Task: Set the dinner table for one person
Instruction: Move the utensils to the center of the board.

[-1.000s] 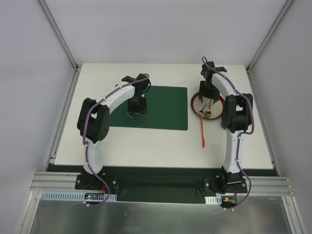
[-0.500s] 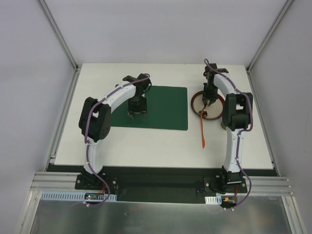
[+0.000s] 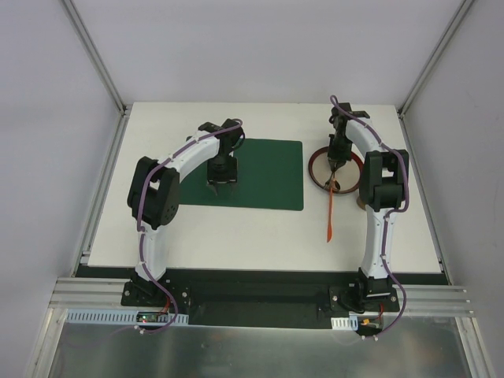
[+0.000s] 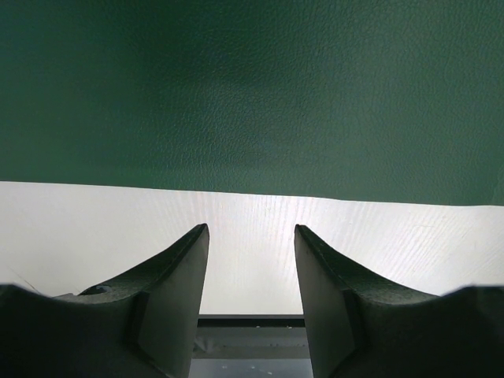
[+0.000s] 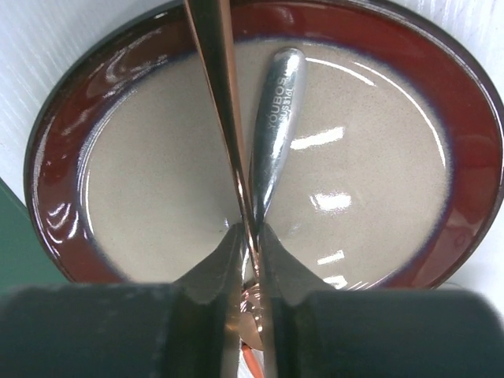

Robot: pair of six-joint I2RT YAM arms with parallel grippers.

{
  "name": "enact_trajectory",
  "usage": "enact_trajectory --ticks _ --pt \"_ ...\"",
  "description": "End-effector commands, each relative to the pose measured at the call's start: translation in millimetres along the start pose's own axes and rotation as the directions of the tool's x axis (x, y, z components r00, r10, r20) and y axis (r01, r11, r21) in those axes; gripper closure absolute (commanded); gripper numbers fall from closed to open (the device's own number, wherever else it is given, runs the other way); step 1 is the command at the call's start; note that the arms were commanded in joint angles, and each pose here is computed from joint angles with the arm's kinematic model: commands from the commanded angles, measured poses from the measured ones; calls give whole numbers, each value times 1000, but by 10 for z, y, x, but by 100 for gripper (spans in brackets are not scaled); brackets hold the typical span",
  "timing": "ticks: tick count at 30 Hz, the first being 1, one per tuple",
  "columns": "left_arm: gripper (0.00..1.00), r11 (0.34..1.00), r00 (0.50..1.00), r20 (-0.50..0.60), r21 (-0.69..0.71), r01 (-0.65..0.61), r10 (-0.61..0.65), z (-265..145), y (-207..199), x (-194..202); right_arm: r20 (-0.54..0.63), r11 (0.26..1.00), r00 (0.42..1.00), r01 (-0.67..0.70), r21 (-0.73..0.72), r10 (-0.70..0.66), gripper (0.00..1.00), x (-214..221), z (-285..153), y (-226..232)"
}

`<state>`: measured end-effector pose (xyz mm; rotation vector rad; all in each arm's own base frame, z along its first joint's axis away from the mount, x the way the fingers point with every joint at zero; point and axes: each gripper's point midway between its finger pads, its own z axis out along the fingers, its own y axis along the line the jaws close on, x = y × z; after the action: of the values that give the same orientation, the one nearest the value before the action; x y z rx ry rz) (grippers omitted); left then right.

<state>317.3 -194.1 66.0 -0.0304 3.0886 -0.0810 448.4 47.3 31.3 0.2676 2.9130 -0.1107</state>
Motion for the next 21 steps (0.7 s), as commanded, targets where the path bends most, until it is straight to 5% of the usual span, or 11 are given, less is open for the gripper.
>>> enact_trajectory --ticks 1,3,21 --pt "53 1000 1000 4 -12 -7 7 -110 6 18 -55 1000 998 -7 -1 7 93 153 111 -32" --pt "53 1000 1000 6 -12 -7 7 -115 8 16 -55 1000 998 -8 -2 7 99 158 100 -27" --pt "54 1000 1000 12 -7 -6 6 -153 1 12 19 1000 999 -26 8 26 99 19 -176 -95"
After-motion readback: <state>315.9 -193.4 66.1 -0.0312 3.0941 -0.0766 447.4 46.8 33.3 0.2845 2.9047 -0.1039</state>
